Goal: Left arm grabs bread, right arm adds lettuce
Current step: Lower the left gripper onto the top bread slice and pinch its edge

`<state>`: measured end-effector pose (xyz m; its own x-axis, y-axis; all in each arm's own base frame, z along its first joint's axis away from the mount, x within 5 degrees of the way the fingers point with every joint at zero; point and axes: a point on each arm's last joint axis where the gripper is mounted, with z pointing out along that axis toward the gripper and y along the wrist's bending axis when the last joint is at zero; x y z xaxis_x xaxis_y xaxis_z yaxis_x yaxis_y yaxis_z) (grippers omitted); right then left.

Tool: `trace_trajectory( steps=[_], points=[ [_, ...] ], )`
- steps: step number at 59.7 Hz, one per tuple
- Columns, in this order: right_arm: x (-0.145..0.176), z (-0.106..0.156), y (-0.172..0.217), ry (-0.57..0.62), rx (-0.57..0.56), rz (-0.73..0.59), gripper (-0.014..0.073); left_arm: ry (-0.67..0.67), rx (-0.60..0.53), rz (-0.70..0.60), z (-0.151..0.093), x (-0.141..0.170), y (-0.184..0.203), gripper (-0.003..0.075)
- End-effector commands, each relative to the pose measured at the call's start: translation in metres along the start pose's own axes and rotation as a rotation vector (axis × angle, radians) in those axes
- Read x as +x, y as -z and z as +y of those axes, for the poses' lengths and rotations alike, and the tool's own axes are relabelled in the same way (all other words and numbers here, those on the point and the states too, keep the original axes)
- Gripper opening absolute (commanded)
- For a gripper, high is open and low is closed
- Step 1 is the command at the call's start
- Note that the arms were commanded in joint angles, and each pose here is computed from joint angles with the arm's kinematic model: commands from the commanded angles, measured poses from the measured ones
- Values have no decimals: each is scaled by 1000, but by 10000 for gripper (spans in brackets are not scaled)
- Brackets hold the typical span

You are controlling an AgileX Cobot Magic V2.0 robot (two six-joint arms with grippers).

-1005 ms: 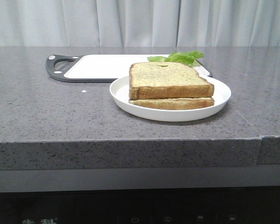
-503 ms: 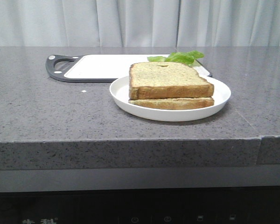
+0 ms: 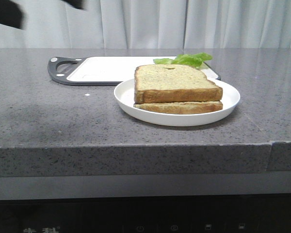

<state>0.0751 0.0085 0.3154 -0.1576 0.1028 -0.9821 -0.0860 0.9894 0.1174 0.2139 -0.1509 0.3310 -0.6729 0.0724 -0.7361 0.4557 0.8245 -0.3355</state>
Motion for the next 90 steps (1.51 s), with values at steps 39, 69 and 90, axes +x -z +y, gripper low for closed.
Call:
trace_trajectory(
  steps=[39, 69, 90],
  points=[
    [-17, 0, 1, 24, 9, -97, 454, -34, 89, 122, -46, -34, -111, 636],
    [-17, 0, 1, 27, 10, -97, 454, -26, 75, 156, -42, -27, -127, 471],
    [-17, 0, 1, 27, 10, -96, 454, -31, 72, 157, -41, -27, -126, 17]
  ],
)
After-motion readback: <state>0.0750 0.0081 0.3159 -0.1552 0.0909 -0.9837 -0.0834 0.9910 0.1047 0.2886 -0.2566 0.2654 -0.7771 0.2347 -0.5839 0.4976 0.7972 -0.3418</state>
